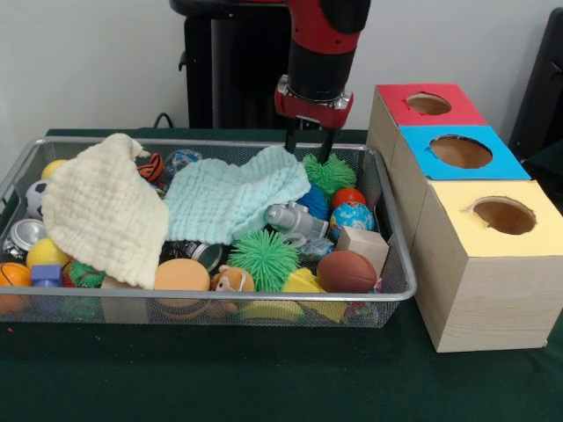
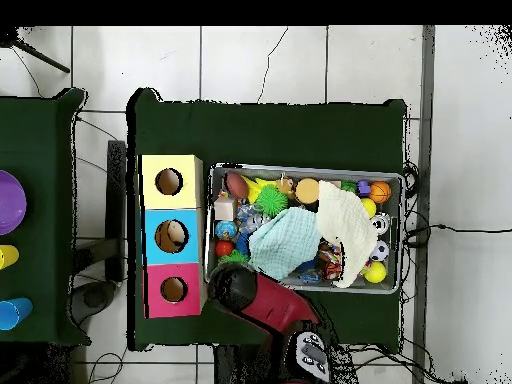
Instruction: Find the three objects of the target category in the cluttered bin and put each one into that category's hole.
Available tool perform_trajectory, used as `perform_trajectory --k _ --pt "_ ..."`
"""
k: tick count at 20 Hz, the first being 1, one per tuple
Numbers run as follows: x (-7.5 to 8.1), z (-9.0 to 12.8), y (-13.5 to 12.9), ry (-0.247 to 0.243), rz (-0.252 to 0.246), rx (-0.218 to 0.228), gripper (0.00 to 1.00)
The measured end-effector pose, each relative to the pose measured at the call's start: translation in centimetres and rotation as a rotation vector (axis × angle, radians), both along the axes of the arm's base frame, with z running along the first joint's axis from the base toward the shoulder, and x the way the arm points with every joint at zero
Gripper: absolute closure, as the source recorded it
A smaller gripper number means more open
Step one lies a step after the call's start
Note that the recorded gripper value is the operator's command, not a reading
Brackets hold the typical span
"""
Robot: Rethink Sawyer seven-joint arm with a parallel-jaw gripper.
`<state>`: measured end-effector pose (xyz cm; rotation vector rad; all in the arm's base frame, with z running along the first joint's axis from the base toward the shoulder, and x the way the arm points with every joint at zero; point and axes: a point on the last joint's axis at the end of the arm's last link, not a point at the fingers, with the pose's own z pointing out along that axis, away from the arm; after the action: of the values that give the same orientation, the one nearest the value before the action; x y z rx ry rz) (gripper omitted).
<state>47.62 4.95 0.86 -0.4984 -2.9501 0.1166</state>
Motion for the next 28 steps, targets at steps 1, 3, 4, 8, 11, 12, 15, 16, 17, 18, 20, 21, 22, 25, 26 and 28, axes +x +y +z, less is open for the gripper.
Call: perform_trajectory --k 1,3,4,8,11,12,15,16,17,18,20,21,22,25,26,28 --pt "-0.1 -0.2 0.1 0.004 -0.001 0.000 0.00" --pt "-0.3 -0.6 0.6 0.011 -0.005 0.000 0.00" --pt "-0.2 -0.7 0.8 0.011 -0.009 -0.001 0.00" --pt "0.0 -0.6 2.4 0.004 -0.020 -0.001 0.00" --pt "0.2 -0.3 4.2 -0.006 -0.028 -0.002 0.00" --pt "0.2 -0.3 4.6 -0.008 -0.029 -0.002 0.00" --pt "0.1 -0.3 5.6 -0.010 -0.038 -0.004 0.00" --pt "0.1 -0.4 5.8 -0.009 -0.041 -0.004 0.00" --pt "0.0 -0.5 5.8 -0.008 -0.046 -0.005 0.00" --pt "0.0 -0.6 5.9 -0.006 -0.051 -0.006 0.00" --pt "0.0 -0.8 5.8 -0.007 -0.056 -0.008 0.00" --pt "0.0 -0.9 5.7 -0.007 -0.059 -0.009 0.00" --pt "0.0 -1.1 5.5 -0.007 -0.063 -0.011 0.00" --pt "0.0 -2.1 4.6 -0.014 -0.076 -0.021 0.00" --pt "0.0 -2.4 4.3 -0.014 -0.081 -0.023 0.00" --pt "0.1 -2.7 3.9 -0.015 -0.088 -0.025 0.00"
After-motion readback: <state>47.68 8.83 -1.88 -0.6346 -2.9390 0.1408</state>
